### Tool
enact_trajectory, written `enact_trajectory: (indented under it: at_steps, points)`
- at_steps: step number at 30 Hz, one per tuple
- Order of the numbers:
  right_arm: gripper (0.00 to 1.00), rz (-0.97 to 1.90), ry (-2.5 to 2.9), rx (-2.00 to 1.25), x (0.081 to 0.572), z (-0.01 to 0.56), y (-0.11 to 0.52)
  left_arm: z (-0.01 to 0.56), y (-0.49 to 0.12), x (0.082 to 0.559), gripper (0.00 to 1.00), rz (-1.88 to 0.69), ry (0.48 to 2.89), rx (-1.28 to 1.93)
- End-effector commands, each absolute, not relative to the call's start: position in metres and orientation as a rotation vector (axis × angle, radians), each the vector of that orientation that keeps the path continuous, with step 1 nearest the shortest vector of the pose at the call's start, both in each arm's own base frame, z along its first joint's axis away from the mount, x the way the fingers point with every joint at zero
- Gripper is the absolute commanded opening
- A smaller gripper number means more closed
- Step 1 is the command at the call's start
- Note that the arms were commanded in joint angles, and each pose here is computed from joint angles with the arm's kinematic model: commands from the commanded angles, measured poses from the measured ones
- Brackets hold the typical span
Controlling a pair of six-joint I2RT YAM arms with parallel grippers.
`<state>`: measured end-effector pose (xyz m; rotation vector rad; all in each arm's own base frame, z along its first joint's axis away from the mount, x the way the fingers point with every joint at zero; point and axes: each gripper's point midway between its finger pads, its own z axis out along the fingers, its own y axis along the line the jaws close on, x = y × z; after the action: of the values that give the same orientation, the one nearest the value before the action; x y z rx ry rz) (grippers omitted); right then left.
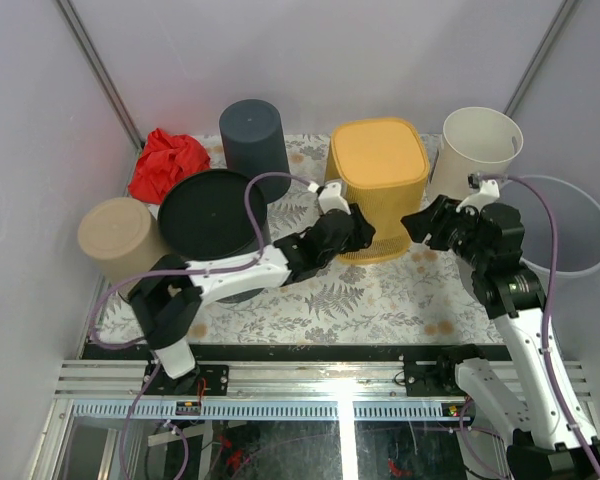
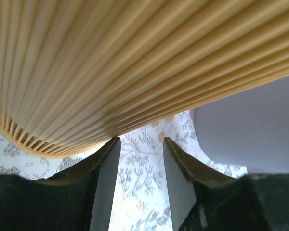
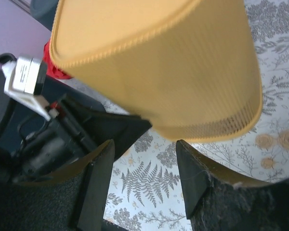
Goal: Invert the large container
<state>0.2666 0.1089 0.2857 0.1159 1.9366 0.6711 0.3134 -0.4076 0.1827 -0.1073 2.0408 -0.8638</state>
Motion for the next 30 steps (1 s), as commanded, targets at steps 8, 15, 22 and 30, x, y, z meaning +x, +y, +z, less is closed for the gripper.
enact_trajectory:
  at_steps: [8, 15, 22, 30]
  points:
    - [0.61, 0.638, 1.874, 0.171, 0.251, 0.265, 0.097, 0.162, -0.432, 0.427, 0.43, -0.645, 2.008, -0.269]
    - [0.62, 0.620, 1.887, 0.165, 0.246, 0.255, 0.095, 0.139, -0.427, 0.497, 0.44, -0.617, 1.999, -0.342]
    - [0.63, 0.584, 1.884, 0.163, 0.241, 0.253, 0.089, 0.135, -0.400, 0.530, 0.46, -0.652, 1.967, -0.408]
    - [0.65, 0.572, 1.897, 0.175, 0.246, 0.243, 0.088, 0.177, -0.383, 0.501, 0.46, -0.731, 1.935, -0.331]
